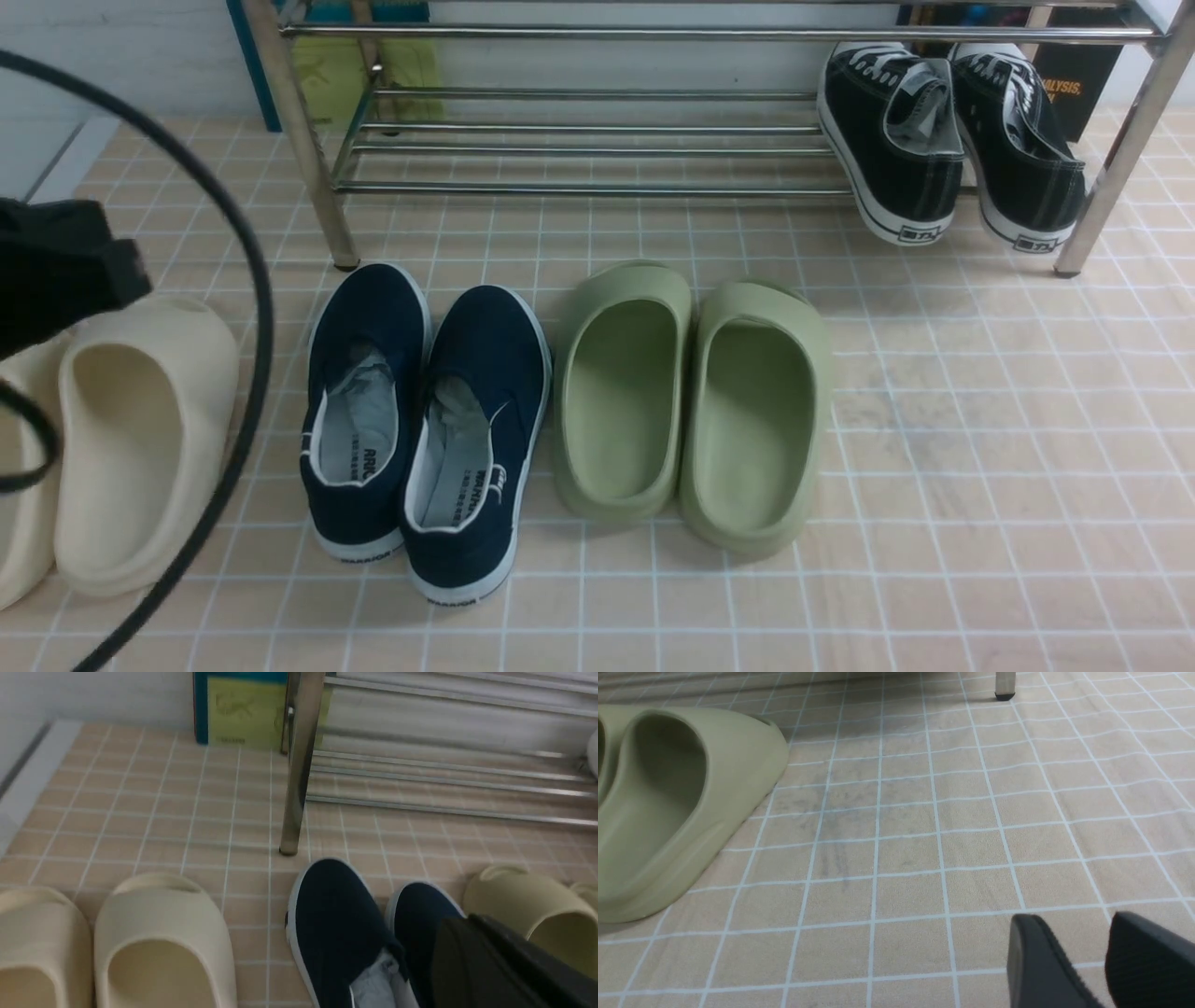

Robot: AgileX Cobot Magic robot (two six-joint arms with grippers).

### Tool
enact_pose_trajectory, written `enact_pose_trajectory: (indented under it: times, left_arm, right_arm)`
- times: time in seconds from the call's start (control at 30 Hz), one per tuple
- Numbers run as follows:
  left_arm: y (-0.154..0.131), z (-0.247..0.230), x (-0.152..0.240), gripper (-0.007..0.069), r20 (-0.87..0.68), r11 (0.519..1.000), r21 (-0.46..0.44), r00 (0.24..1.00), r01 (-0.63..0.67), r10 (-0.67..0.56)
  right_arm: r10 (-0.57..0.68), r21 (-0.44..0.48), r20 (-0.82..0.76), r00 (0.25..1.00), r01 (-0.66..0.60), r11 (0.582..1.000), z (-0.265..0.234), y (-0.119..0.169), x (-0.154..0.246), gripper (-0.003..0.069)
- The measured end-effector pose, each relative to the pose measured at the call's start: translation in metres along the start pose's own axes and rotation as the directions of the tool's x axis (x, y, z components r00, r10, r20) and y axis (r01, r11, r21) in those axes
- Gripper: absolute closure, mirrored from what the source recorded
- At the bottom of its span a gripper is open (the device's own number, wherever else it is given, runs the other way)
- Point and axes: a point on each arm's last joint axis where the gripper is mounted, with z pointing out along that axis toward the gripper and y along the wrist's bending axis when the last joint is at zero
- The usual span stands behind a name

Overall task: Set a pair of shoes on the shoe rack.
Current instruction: Use the left arm to grab the shoe closest to it

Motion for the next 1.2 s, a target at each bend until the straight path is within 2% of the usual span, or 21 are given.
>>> enact_pose_trajectory:
  times: [0.07,0.13,0.2,0.23,0.3,0.4,0.53,0.63,0.77,0.87,0.93,1.03,1.07,1.1,1.17,1.2]
  left_arm:
    - [0.000,0.018,0.003,0.0622,-0.109,1.000,-0.005,0.994,0.008,-0.008]
    - [0.000,0.042,0.008,0.0614,-0.296,1.000,-0.011,0.955,0.021,-0.023]
    - [-0.001,0.059,0.014,0.0595,-0.440,0.999,-0.016,0.898,0.027,-0.032]
    - [-0.001,0.061,0.015,0.0589,-0.460,0.999,-0.017,0.887,0.027,-0.032]
    - [0.000,0.082,0.021,0.0539,-0.571,0.999,-0.023,0.820,0.029,-0.037]
    - [0.001,0.102,0.029,0.0470,-0.628,0.999,-0.032,0.777,0.034,-0.047]
    - [0.004,0.127,0.046,0.0316,-0.685,0.998,-0.047,0.726,0.037,-0.059]
    - [0.006,0.143,0.057,0.0216,-0.695,0.997,-0.057,0.715,0.047,-0.073]
    - [0.007,0.163,0.073,0.0137,-0.709,0.994,-0.071,0.697,0.080,-0.107]
    - [0.009,0.174,0.084,0.0138,-0.725,0.996,-0.058,0.683,0.068,-0.088]
    - [0.010,0.182,0.092,0.0175,-0.734,0.998,-0.047,0.675,0.052,-0.070]
    - [0.012,0.190,0.102,0.0292,-0.747,0.998,-0.047,0.661,0.044,-0.064]
    - [0.012,0.191,0.103,0.0302,-0.749,0.998,-0.047,0.659,0.044,-0.065]
    - [0.013,0.193,0.106,0.0391,-0.755,0.998,-0.049,0.652,0.045,-0.067]
    - [0.013,0.193,0.106,0.0478,-0.755,0.998,-0.050,0.652,0.044,-0.067]
    - [0.013,0.193,0.106,0.0498,-0.755,0.998,-0.050,0.652,0.044,-0.066]
  right_arm:
    - [0.000,0.000,0.000,1.000,0.000,1.000,0.000,0.000,0.000,0.0422]
    - [0.000,0.000,0.000,1.000,0.000,1.000,0.000,0.000,0.000,0.0422]
    - [0.000,0.000,0.000,1.000,0.000,1.000,0.000,0.000,0.000,0.0422]
    - [0.000,0.000,0.000,1.000,0.000,1.000,0.000,0.000,0.000,0.0422]
    - [0.000,0.000,0.000,1.000,0.000,1.000,0.000,0.000,0.000,0.0422]
    - [0.000,0.000,0.000,1.000,0.000,1.000,0.000,0.000,0.000,0.0422]
    - [0.000,0.000,0.000,1.000,0.000,1.000,0.000,0.000,0.000,0.0422]
    - [0.000,0.000,0.000,1.000,0.000,1.000,0.000,0.000,0.000,0.0422]
    - [0.000,0.000,0.000,1.000,0.000,1.000,0.000,0.000,0.000,0.0422]
    - [0.000,0.000,0.001,1.000,0.000,1.000,0.000,0.000,0.000,0.0422]
    - [0.000,0.000,0.001,1.000,0.000,1.000,0.000,0.000,0.000,0.0422]
    - [0.000,0.000,0.001,1.000,0.000,1.000,0.000,0.000,0.000,0.0422]
    - [0.000,0.000,0.001,1.000,0.000,1.000,0.000,0.000,0.000,0.0422]
    - [0.000,0.000,0.001,1.000,0.000,1.000,0.000,0.000,0.000,0.0422]
    - [0.000,0.000,0.001,1.000,0.000,1.000,0.000,0.000,0.000,0.0422]
    - [0.000,0.000,0.001,1.000,0.000,1.000,0.000,0.000,0.000,0.0422]
